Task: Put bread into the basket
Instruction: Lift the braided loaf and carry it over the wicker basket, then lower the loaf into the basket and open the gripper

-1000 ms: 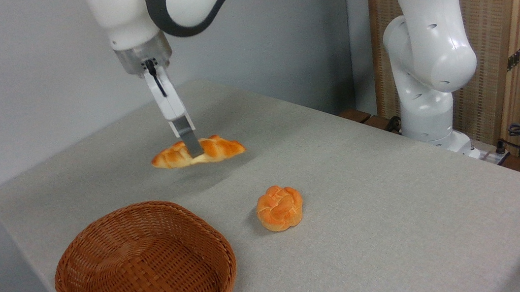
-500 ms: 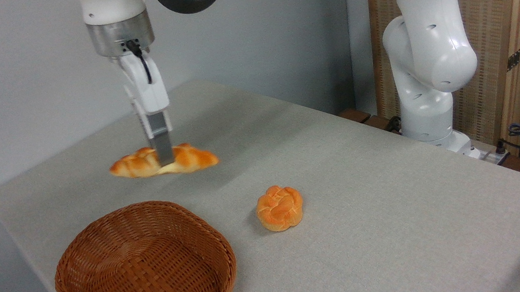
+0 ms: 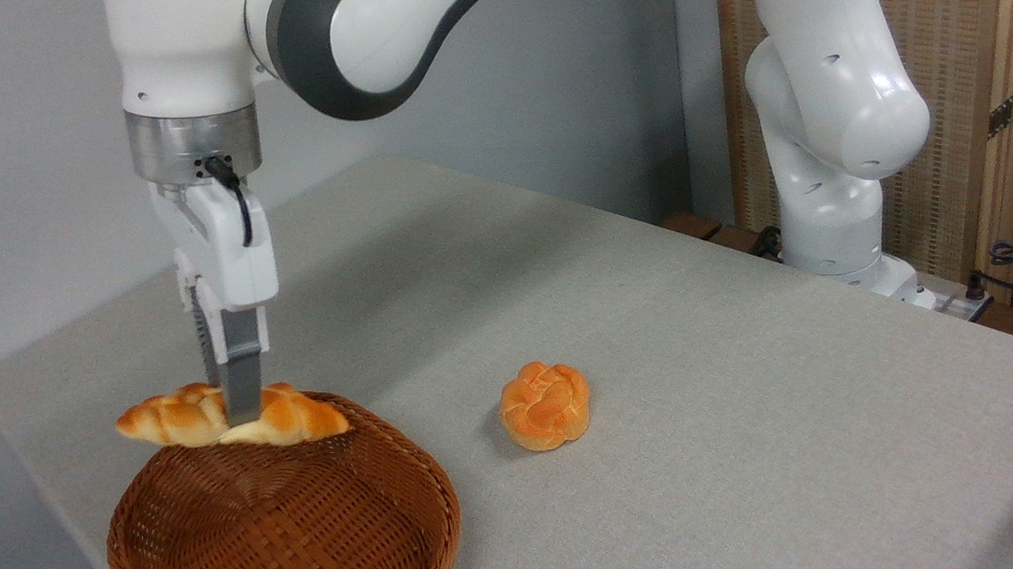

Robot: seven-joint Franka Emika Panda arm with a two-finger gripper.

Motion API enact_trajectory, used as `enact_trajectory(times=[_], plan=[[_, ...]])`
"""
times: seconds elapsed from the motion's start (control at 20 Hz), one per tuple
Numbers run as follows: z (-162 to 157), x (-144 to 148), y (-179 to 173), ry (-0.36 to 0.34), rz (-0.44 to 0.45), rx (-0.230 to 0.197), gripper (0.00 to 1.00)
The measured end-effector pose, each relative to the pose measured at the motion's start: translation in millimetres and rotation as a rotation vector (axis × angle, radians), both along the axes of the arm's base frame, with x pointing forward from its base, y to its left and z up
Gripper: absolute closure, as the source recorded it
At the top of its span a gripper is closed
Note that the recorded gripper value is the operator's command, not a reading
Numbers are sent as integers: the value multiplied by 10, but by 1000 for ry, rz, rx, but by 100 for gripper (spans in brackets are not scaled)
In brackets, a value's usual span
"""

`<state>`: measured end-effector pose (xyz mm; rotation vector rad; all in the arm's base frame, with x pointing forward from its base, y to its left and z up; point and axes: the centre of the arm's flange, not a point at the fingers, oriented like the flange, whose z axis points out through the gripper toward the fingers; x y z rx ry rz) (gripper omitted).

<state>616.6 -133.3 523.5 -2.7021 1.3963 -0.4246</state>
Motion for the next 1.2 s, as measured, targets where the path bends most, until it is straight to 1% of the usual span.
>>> enact_trajectory(times=[0.15,0.4,1.0,1.2], plan=[[-50,46,-26,-14,-1,3,4],[-125,75,-43,-8,-1,9,4],[-92,81,-47,-14,0,7,4],[55,76,-6,-36,25,-8,4]])
